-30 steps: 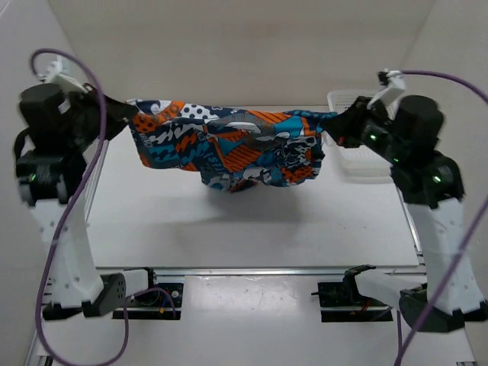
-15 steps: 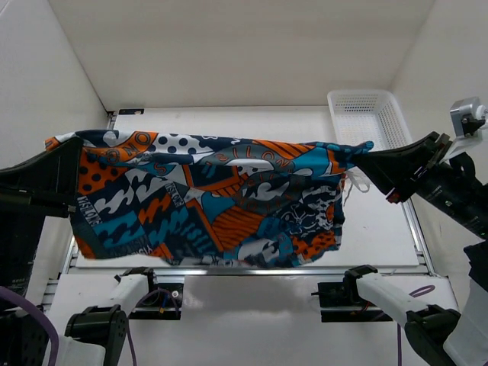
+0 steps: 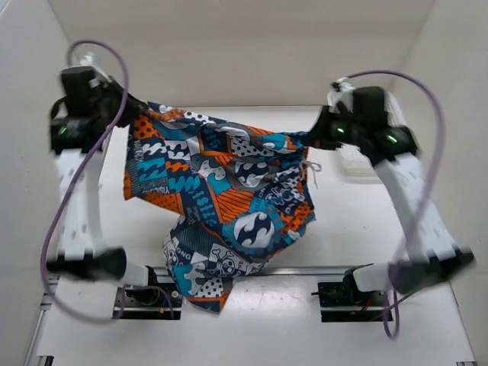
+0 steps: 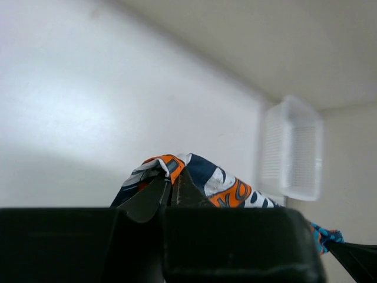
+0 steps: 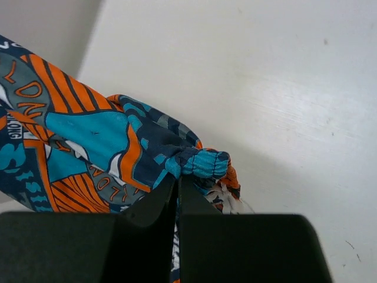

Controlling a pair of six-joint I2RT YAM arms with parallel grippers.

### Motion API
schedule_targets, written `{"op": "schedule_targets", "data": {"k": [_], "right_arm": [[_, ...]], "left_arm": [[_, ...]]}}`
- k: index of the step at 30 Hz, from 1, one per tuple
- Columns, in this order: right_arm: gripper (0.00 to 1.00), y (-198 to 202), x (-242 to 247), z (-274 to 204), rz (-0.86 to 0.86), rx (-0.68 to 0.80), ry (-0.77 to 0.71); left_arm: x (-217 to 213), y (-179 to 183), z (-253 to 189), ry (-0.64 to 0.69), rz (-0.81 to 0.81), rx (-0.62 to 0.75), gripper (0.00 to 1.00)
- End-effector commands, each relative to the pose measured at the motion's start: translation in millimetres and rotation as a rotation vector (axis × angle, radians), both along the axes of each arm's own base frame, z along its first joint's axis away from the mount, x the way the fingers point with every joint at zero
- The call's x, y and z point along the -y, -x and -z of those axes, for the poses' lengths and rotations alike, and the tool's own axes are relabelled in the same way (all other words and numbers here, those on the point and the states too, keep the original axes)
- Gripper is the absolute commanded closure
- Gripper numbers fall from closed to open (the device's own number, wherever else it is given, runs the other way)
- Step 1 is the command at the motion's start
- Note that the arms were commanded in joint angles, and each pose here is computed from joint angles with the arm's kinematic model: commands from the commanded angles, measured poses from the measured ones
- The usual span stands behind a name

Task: Fold and stack the shorts
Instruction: Fold the shorts

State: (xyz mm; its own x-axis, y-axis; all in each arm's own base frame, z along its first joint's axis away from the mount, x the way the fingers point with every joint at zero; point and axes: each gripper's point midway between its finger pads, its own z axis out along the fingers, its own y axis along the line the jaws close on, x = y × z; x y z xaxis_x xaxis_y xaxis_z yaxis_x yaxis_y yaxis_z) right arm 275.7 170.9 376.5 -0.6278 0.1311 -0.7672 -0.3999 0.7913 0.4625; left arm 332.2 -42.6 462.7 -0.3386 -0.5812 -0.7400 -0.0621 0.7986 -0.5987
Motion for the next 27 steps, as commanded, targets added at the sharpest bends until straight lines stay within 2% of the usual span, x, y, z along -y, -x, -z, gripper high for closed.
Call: {"op": "schedule_targets", "data": {"k": [1, 2, 3, 5, 6, 7, 8, 10, 11, 12, 14, 17, 21, 25, 27], "right_arm": [[1.0, -82.2, -1.6, 82.6, 0.096, -0.151, 0.093], [1.0, -101.2, -5.6, 91.6, 0.104, -0.149, 0.097], [1.0, -122.3, -11.8, 132.9, 0.101, -0.244, 0.131], [1.0, -156.4, -17.5, 140.8, 0.122, -0.243, 0.147], [1.0, -175.2, -23.4, 177.6, 0.125, -0.317, 0.166], [1.0, -195.6, -27.9, 166.8, 0.134, -0.274, 0.157], [1.0, -214.3, -28.9, 195.8, 0.149, -0.324, 0.163], [1.0, -238.8, -32.3, 203.0, 0.179, -0.313, 0.16], [1.0, -256.9, -37.8, 182.6, 0.187, -0.253, 0.129], [1.0, -267.5, -40.9, 203.7, 0.186, -0.28, 0.14], [1.0, -292.1, -42.6, 203.1, 0.219, -0.26, 0.097], [1.0, -306.1, -47.6, 202.0, 0.202, -0.265, 0.024], [1.0, -303.7, -43.3, 197.0, 0.2, -0.257, 0.013], [1.0, -285.7, -38.8, 170.9, 0.162, -0.236, -0.003], [1.0, -276.4, -32.8, 174.5, 0.157, -0.266, -0.008]], "left_arm": [[-18.0, -63.9, 72.3, -0.035, -0.054, -0.16, 0.9], [-19.2, -77.7, 88.0, -0.045, -0.048, -0.194, 0.9], [-17.1, -100.2, 126.1, -0.055, -0.03, -0.286, 0.9], [-17.0, -121.5, 151.8, -0.057, -0.016, -0.344, 0.9], [-18.2, -138.4, 183.7, -0.063, -0.008, -0.412, 0.9], [-18.7, -146.9, 195.5, -0.062, -0.007, -0.436, 0.9], [-19.2, -157.1, 194.9, -0.062, -0.007, -0.427, 0.9], [-22.2, -179.4, 220.5, -0.066, -0.015, -0.462, 0.9], [-22.9, -186.5, 223.2, -0.074, -0.01, -0.46, 0.9], [-21.5, -199.6, 224.9, -0.068, 0.0, -0.448, 0.9], [-20.6, -212.1, 224.3, -0.064, 0.007, -0.431, 0.9], [-22.9, -232.2, 221.2, -0.053, 0.016, -0.394, 0.9], [-23.1, -234.6, 220.8, -0.053, 0.016, -0.39, 0.9], [-12.4, -209.9, 204.5, -0.05, 0.055, -0.389, 0.9], [0.6, -189.1, 177.1, -0.057, 0.076, -0.349, 0.9]]}}
